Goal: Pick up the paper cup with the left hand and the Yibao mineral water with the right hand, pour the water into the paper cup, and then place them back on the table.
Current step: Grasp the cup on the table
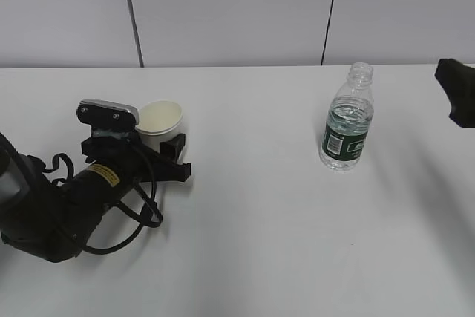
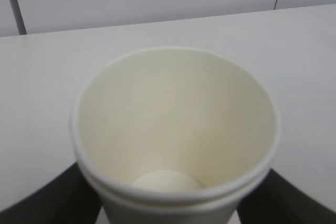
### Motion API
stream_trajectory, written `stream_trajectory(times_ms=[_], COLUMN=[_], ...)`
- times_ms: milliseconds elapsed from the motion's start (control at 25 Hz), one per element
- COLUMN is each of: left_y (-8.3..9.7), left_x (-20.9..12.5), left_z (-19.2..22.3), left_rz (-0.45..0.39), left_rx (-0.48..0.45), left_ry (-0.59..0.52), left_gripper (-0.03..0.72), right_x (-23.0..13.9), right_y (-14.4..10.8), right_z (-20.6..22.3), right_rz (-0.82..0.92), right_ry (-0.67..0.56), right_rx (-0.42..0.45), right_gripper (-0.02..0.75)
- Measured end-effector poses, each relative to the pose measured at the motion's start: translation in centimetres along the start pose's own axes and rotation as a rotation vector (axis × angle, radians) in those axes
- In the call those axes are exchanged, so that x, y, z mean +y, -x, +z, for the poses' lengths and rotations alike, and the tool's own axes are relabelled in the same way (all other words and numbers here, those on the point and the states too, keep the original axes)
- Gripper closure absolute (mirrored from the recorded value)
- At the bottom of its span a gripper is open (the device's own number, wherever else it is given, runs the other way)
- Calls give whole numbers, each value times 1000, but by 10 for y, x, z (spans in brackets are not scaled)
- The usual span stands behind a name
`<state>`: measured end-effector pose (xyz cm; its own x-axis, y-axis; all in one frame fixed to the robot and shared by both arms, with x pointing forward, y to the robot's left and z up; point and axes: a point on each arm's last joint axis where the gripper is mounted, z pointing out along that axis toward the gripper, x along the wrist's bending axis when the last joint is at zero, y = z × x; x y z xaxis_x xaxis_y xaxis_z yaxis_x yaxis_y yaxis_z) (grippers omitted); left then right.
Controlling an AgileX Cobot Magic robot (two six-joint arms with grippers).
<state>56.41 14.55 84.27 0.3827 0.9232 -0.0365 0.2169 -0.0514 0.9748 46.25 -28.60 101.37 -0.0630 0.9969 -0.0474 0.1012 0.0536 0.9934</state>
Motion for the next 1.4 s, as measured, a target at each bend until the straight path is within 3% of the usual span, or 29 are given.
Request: stream_trajectory(times_ms=[320,680,960,1400], left_y=[0,0,0,0], left_x=[0,0,0,0], left_z=[0,0,0,0], left_rz=[0,0,0,0], left_rx=[0,0,0,1], left_ry=[1,1,2,2], left_gripper=[245,245,245,245], right_x=[-32,-71,-103,-118], right_y=[-2,-15,-19,-25], right_z=[22,47,61,75], right_rz=[110,42,74,90], right_ry=[-92,-97,-110,-141], right_rx=[3,129,159,216], right_gripper=[153,153,153,151])
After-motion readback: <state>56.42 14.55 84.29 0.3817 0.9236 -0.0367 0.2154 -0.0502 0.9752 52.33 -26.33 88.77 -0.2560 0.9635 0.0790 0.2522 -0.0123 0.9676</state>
